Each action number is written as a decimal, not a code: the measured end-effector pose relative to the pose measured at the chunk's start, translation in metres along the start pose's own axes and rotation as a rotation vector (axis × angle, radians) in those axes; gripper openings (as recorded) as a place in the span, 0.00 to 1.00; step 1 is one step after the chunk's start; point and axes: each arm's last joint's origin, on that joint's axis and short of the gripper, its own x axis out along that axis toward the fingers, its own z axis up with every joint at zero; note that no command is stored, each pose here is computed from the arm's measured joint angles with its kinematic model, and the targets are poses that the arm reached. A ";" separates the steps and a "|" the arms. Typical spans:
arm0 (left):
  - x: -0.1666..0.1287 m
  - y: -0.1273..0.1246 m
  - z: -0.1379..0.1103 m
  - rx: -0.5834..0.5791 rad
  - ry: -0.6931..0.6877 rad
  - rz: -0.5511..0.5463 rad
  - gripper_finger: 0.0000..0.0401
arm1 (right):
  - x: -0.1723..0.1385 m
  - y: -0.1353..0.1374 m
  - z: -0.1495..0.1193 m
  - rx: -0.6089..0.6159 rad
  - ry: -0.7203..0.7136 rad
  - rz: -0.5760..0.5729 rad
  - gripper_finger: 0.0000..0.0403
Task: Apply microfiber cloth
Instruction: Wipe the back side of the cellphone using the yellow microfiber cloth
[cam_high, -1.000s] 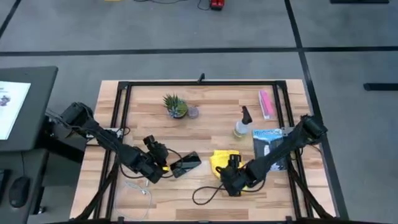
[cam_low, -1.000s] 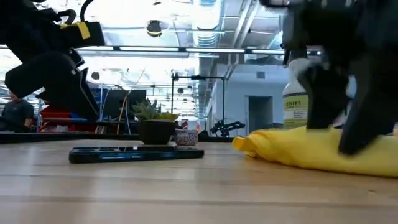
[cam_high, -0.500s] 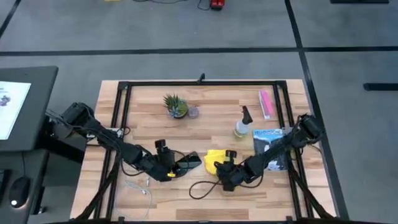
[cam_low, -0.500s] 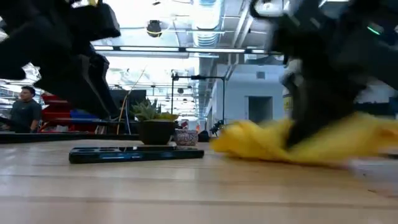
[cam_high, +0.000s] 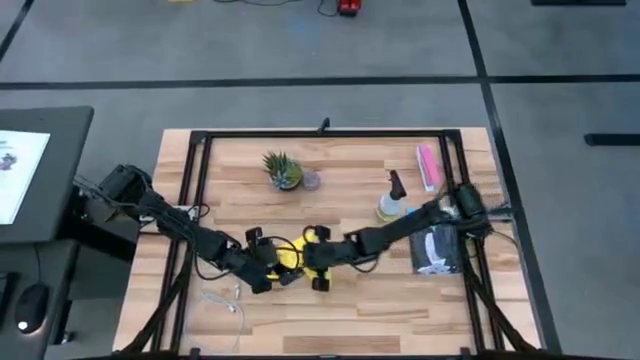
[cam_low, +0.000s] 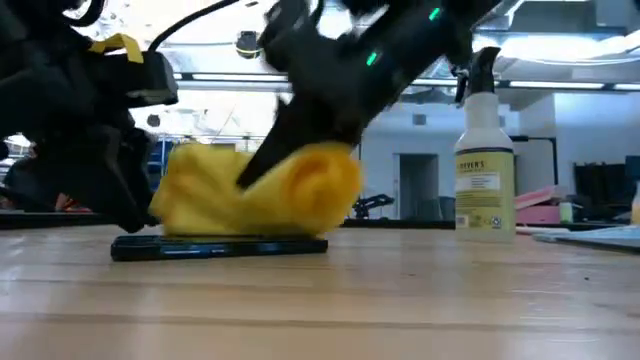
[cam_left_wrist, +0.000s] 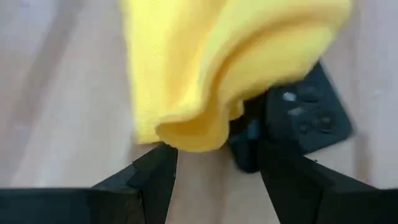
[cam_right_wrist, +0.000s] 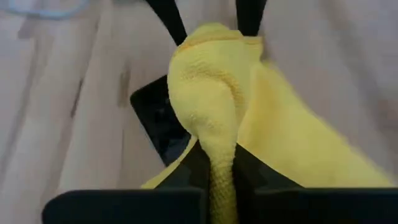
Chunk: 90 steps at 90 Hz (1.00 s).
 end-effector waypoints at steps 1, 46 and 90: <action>0.000 0.000 0.000 -0.006 -0.002 -0.006 0.50 | 0.002 0.001 0.001 -0.002 0.000 0.008 0.01; 0.004 0.010 -0.006 -0.174 0.000 0.041 0.50 | 0.010 0.007 0.006 0.051 0.122 -0.051 0.02; 0.000 0.005 -0.013 -0.224 0.025 0.051 0.50 | 0.002 0.015 0.021 0.198 -0.038 -0.043 0.02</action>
